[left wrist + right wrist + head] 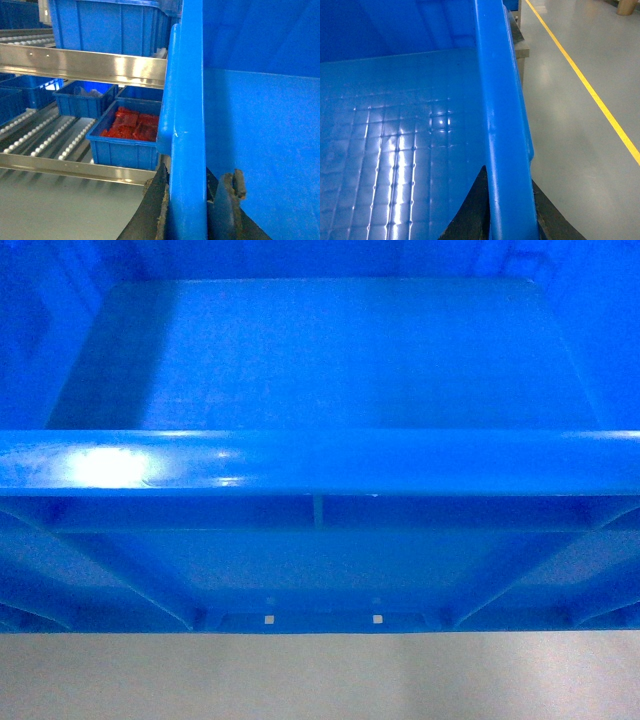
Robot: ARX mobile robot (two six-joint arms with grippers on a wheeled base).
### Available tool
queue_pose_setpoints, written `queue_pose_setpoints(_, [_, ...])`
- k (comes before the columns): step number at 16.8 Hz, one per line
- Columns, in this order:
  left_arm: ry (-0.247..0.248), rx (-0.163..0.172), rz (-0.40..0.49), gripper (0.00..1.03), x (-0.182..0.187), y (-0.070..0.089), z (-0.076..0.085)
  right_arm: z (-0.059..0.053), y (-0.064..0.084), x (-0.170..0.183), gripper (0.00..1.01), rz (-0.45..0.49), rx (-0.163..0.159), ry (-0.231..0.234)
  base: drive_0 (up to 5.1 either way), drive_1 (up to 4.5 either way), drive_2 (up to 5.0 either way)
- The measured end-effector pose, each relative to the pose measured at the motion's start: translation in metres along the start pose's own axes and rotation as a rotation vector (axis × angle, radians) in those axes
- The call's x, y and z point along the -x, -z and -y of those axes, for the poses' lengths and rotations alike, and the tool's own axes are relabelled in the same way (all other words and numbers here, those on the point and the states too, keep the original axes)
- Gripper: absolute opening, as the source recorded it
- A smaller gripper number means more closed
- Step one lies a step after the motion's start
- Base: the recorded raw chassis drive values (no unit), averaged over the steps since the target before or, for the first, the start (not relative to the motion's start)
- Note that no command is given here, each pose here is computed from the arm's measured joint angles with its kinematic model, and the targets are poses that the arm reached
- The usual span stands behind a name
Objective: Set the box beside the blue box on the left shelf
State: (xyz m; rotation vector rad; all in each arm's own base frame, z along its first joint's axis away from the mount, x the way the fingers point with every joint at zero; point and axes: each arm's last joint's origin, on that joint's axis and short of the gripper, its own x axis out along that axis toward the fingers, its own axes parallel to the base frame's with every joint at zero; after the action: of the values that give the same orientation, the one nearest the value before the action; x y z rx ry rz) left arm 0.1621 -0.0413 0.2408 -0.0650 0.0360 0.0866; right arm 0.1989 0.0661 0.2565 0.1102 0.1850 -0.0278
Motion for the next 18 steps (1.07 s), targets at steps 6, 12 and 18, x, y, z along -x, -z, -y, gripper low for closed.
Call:
queue_pose_setpoints(6, [0.001,0.001,0.005,0.1,0.0,-0.0005,0.0001,-0.0001,-0.0004,0.0001,0.1,0.003,-0.001,-0.001,-5.0,2.48,2.5])
queue_pose_setpoints(12, [-0.001,0.001,0.003,0.1,0.0,-0.0003,0.0,-0.0001,-0.0002,-0.0001,0.1,0.002,-0.001,-0.002,-5.0,2.44,2.4])
queue_pose_setpoints(18, [-0.001,0.0,0.001,0.1,0.0,-0.0001,0.0,-0.0001,0.0,-0.0002,0.1,0.0,0.0,-0.002,-5.1,2.4,2.4])
